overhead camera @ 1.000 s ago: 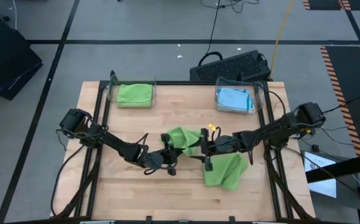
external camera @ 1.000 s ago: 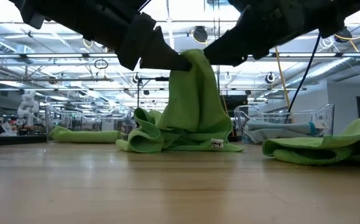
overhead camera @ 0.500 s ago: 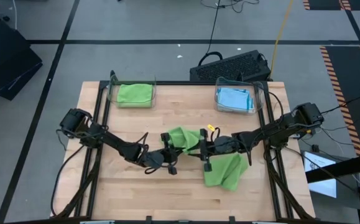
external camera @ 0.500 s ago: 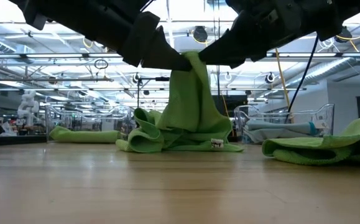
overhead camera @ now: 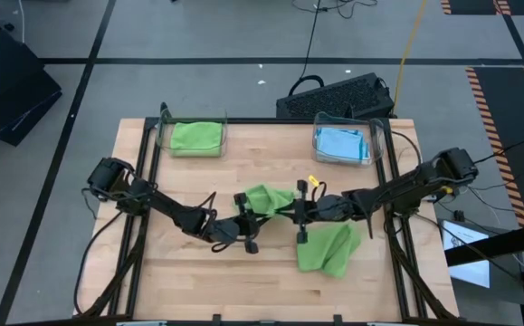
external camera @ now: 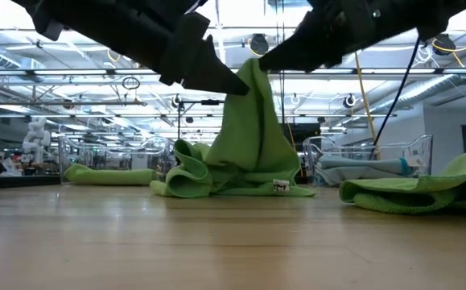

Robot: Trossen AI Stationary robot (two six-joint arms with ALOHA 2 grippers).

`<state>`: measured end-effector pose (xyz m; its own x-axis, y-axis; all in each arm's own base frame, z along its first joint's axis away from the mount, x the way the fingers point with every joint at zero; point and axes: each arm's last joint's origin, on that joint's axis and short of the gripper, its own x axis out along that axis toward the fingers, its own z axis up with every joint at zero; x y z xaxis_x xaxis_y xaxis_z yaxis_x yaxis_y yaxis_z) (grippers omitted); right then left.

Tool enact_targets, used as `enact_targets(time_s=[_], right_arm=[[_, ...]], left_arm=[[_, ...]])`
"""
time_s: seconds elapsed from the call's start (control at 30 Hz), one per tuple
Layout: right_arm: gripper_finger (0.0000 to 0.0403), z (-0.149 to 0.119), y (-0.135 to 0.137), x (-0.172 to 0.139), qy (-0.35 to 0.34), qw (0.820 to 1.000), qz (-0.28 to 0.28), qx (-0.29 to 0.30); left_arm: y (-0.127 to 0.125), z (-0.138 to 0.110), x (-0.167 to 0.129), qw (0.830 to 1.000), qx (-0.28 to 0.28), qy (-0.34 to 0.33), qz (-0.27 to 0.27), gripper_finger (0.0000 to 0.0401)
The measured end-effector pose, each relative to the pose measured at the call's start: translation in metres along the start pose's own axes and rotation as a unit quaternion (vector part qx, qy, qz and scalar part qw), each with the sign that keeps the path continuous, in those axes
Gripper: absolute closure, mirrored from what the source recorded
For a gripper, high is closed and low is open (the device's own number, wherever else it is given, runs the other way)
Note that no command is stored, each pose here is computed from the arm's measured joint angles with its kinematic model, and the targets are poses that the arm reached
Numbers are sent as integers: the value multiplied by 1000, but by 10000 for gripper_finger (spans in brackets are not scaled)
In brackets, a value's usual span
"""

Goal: Fold microfiber towels
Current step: Fold the left green microfiber cloth

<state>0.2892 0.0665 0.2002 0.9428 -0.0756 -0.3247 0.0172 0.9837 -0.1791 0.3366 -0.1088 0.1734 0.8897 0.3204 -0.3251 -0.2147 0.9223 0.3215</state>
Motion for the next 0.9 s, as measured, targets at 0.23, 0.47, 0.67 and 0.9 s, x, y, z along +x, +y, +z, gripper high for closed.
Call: enact_targets(time_s=[0.23, 0.47, 0.67, 0.9], right_arm=[[400, 19, -16, -24, -15, 998, -57, -11], [400, 33, -35, -48, -23, 993, -116, -29], [400, 33, -45, -69, 14, 989, -143, -43], [400, 23, -46, -89, 71, 989, -129, -14]], left_arm=[[6, -4, 7, 999, -33, 14, -26, 331], [11, -13, 11, 998, -46, 51, -12, 294], [18, -30, 7, 987, -37, 116, 103, 273], [25, -38, 5, 974, -14, 139, 176, 272]])
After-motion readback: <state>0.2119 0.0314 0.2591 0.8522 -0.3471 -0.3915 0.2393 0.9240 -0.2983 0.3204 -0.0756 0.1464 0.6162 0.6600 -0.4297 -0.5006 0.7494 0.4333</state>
